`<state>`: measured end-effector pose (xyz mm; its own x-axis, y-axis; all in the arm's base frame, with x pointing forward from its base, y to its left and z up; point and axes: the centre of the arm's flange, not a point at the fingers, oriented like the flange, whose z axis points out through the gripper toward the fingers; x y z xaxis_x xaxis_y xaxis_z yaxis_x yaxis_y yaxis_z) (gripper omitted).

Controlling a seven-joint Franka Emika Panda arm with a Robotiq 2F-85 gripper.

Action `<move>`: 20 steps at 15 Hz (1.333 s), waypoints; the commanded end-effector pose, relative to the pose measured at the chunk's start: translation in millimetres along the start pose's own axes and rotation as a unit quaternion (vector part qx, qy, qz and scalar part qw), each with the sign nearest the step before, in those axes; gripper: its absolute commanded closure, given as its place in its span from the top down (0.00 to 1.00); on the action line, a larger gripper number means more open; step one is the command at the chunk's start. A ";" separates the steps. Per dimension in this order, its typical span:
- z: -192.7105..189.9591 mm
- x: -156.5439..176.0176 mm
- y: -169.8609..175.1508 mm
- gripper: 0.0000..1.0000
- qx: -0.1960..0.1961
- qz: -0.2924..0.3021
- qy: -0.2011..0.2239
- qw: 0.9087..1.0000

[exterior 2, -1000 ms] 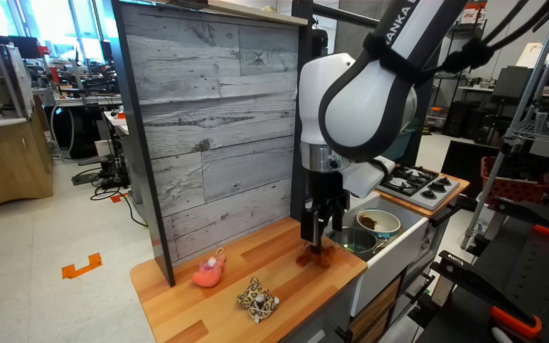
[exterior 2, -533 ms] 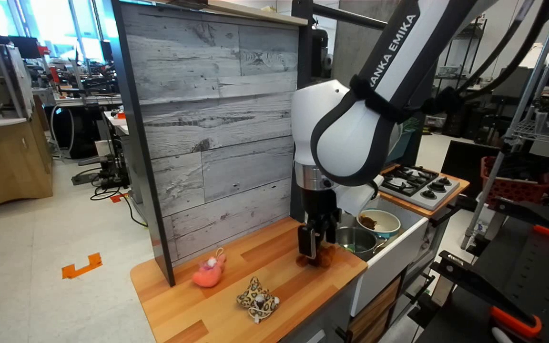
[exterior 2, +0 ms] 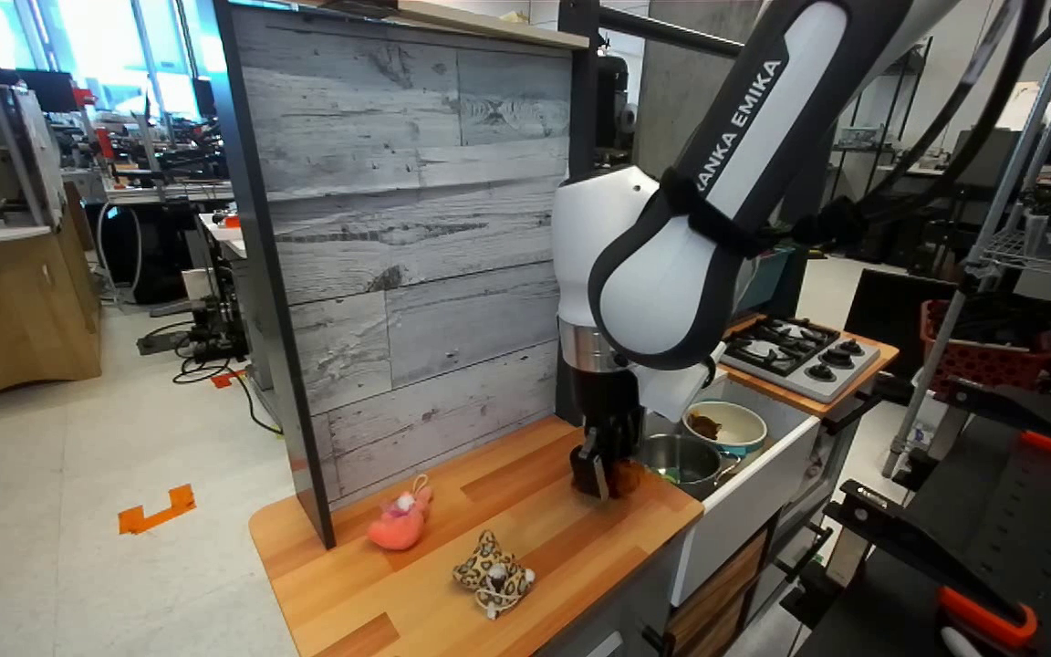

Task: Move the brown bear

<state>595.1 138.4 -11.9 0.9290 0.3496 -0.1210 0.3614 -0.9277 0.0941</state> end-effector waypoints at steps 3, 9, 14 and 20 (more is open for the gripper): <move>-28.3 24.1 -13.7 0.00 -0.003 -0.011 0.026 1.000; -46.3 59.8 -28.8 0.02 -0.007 -0.031 0.044 0.999; -52.2 66.2 -56.5 0.02 0.019 -0.053 0.042 0.997; -37.7 58.4 -82.8 0.02 0.038 -0.062 0.032 0.997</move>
<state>621.2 235.0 19.6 0.8869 0.4601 -0.0412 0.4613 -0.8868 0.0270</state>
